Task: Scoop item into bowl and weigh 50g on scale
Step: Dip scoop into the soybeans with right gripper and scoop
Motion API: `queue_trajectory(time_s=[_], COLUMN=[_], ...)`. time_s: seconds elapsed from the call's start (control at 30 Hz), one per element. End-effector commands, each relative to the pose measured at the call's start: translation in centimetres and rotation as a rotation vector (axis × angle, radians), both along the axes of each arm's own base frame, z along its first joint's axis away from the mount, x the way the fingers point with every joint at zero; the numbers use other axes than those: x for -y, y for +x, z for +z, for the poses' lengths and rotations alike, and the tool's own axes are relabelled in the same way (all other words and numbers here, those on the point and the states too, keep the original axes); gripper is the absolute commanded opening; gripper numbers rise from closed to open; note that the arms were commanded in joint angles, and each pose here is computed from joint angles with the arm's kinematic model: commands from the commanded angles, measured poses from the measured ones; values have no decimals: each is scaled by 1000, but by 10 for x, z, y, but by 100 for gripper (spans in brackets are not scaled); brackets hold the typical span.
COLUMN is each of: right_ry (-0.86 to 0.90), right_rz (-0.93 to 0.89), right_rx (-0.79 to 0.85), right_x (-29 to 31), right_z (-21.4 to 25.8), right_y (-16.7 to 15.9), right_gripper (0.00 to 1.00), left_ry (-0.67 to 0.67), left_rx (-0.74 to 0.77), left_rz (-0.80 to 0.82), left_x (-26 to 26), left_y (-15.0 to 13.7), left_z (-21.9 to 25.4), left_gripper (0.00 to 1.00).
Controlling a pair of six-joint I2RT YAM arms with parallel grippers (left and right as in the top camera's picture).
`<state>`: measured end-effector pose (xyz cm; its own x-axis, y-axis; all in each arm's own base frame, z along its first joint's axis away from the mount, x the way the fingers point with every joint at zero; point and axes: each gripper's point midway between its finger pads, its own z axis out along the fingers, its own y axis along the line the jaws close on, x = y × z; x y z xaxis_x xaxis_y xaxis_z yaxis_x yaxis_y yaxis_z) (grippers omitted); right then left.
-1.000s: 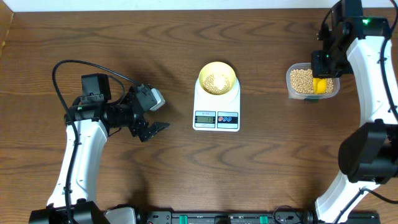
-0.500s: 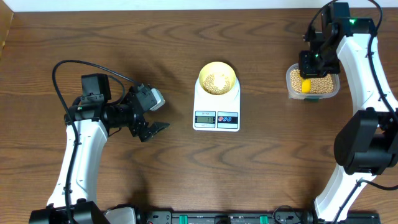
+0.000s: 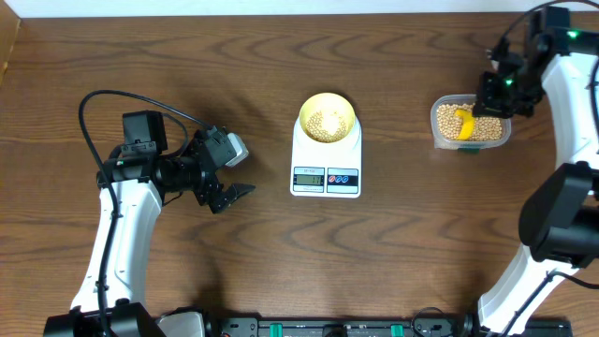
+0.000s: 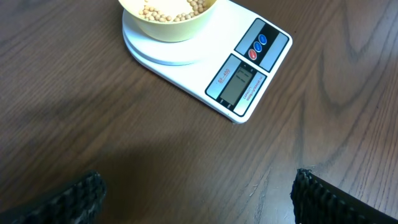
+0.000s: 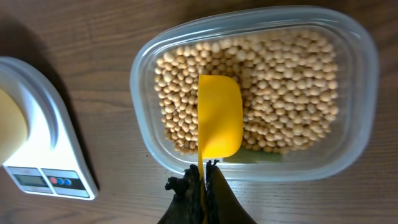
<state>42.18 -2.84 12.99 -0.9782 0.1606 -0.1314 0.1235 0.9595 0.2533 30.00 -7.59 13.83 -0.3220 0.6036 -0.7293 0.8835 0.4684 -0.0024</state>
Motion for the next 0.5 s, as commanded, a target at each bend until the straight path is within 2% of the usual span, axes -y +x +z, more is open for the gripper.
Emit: queue_trajectory(time_s=[0.0,0.47], right_ry=[83,216], right_rz=[-58,-61], right_rx=[1,88], right_x=[11,34], right_z=[0,16], right_y=[0,0], right_gripper=[1,1], left_ry=[-8,-8], left_rx=[-20,-20], left_rz=[3,3], left_x=[0,0], left_y=[-3,-3], left_z=[-4,-4], left_gripper=[98,97])
